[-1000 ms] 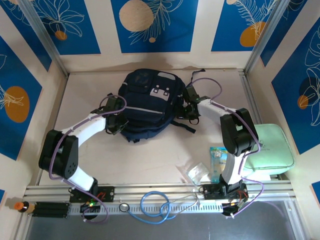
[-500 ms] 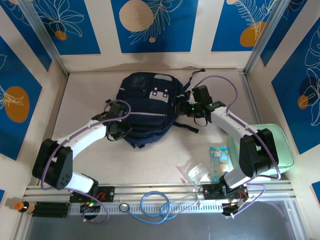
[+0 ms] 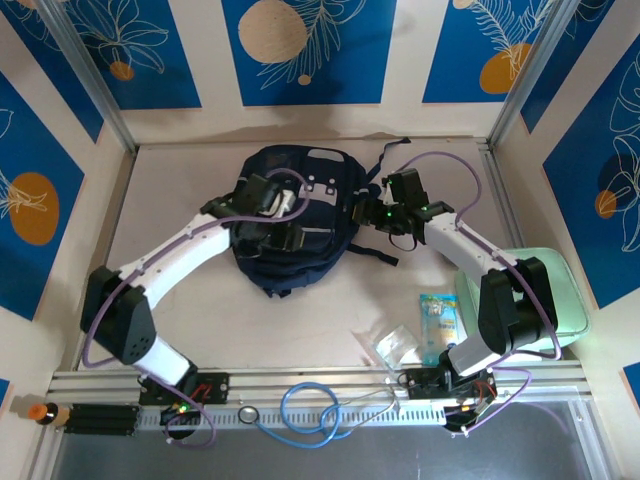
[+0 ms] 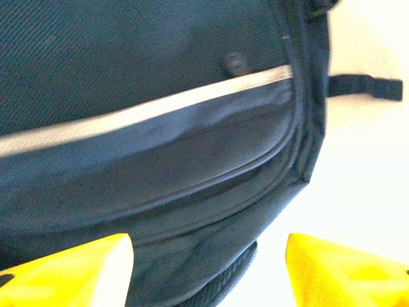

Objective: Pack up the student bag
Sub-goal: Rotate the student bag at the top-center of the table, then unzip the student bag at the top-center of the table.

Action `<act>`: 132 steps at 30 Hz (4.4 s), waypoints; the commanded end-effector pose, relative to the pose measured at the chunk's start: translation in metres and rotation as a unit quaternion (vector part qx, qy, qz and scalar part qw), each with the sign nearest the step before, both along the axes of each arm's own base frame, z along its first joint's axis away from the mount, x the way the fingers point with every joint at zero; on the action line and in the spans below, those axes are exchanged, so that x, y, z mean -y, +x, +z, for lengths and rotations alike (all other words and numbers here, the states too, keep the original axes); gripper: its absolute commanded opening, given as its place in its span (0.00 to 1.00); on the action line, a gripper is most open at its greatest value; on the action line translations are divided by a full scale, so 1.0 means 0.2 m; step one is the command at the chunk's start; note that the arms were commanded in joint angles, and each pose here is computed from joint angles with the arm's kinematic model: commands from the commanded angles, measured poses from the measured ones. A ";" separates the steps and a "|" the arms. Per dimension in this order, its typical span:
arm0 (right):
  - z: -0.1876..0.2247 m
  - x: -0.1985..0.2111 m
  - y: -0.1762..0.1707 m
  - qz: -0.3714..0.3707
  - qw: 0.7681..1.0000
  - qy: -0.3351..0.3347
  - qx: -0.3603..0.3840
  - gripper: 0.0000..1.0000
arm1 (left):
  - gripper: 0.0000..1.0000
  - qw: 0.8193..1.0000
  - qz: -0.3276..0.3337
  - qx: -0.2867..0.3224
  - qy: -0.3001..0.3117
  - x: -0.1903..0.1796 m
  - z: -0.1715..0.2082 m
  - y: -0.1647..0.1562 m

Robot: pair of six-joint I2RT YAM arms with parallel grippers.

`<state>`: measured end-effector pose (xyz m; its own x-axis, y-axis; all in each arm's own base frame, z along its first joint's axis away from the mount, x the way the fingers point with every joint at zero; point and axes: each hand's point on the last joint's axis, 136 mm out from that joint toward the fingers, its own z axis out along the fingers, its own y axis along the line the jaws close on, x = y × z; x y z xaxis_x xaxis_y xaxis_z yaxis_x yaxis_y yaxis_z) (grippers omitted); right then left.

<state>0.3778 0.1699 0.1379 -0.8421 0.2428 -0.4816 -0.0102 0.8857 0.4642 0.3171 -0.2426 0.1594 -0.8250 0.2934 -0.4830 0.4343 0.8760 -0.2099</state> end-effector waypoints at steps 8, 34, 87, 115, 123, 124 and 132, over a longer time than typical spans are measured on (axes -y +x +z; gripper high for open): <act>0.03 0.15 -0.06 -0.051 0.999 0.011 -0.002 0.78 | 0.64 0.956 -0.254 0.068 0.134 0.14 -0.19 0.06; -0.02 0.17 -0.08 -0.065 0.996 0.056 -0.022 0.79 | 0.48 0.917 -0.324 0.040 0.228 0.16 -0.36 0.17; -0.37 -0.40 0.42 0.224 0.954 0.162 -0.119 0.48 | 0.00 0.939 -0.295 0.106 0.139 0.24 -0.12 0.10; -0.25 -0.30 0.32 0.246 0.957 0.141 -0.068 0.06 | 0.00 0.943 -0.280 0.097 0.151 0.23 -0.13 0.12; -0.07 -0.28 0.23 0.235 0.960 0.153 -0.016 0.00 | 0.00 0.954 -0.249 0.104 0.133 0.22 -0.10 0.17; -0.05 -0.28 0.22 0.233 0.960 0.155 -0.012 0.00 | 0.00 0.956 -0.242 0.105 0.130 0.22 -0.09 0.18; 0.07 -0.31 0.09 0.232 0.955 0.182 0.030 0.00 | 0.00 0.974 -0.188 0.101 0.073 0.27 -0.05 0.25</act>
